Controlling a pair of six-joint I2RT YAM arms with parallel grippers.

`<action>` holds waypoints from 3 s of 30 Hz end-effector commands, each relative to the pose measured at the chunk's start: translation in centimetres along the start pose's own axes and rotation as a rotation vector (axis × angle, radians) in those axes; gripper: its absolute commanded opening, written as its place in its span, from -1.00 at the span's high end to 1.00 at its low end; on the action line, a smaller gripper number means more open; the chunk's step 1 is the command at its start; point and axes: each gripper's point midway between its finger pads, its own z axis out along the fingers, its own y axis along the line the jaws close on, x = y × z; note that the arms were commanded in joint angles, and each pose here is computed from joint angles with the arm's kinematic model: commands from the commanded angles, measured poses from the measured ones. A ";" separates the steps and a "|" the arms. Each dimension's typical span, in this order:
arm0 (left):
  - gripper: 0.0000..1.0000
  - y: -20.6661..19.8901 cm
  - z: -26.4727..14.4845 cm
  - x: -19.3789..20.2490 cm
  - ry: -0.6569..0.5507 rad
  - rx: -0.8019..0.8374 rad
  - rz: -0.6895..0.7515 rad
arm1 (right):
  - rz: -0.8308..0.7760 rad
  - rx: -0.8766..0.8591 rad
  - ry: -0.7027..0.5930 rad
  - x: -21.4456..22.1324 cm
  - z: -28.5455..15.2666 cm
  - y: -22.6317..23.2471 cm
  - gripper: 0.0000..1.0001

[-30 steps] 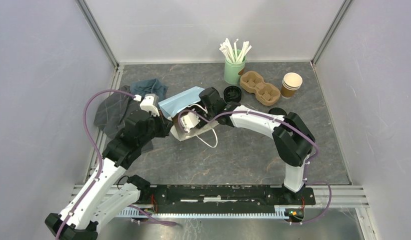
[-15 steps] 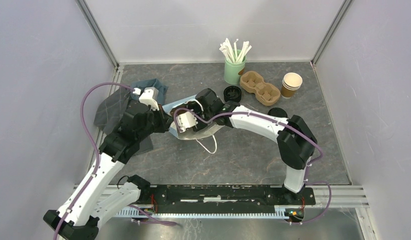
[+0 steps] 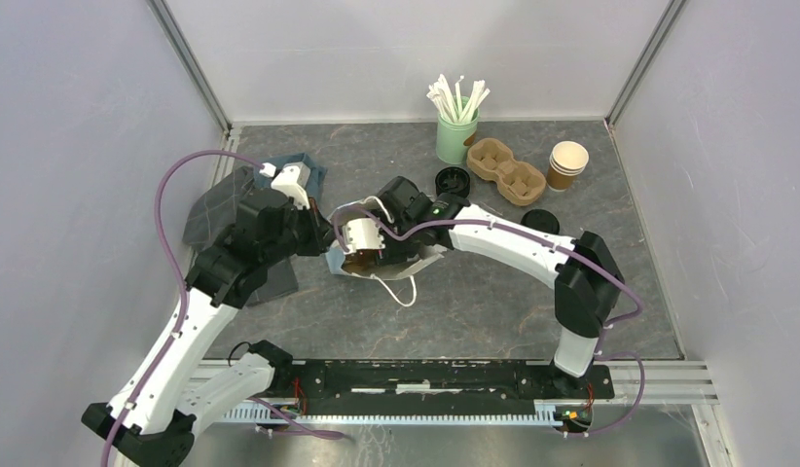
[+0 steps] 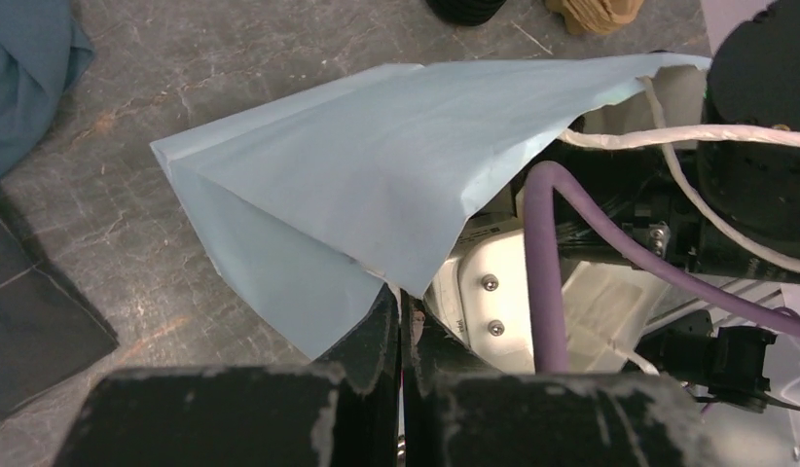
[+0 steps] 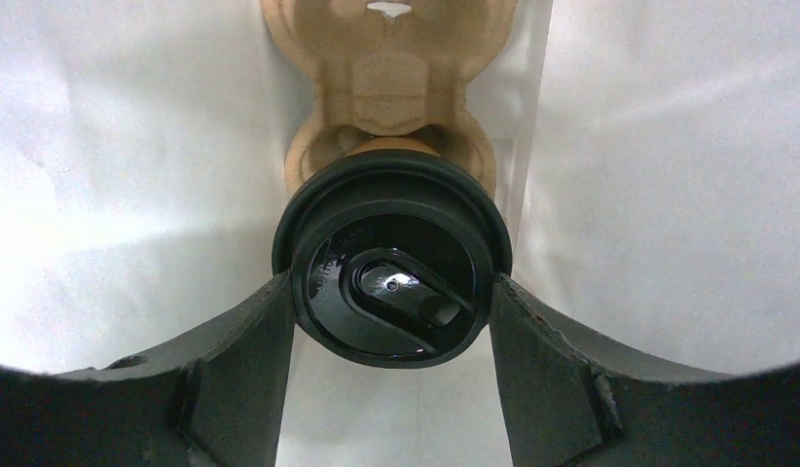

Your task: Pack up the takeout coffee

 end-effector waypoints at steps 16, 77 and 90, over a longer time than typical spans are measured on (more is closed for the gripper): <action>0.96 4.5 1.6 -3.1 0.064 -0.380 -0.044 | 0.298 -0.200 0.211 2.6 5.7 5.4 1.00; 0.96 3.0 1.9 -2.3 0.109 -0.319 -0.170 | 0.601 0.309 -0.435 -12.0 -18.1 -8.2 -0.72; 0.96 0.6 2.2 -1.7 0.220 -0.261 -0.542 | 0.944 0.823 -0.186 -0.5 -29.0 -10.5 -0.96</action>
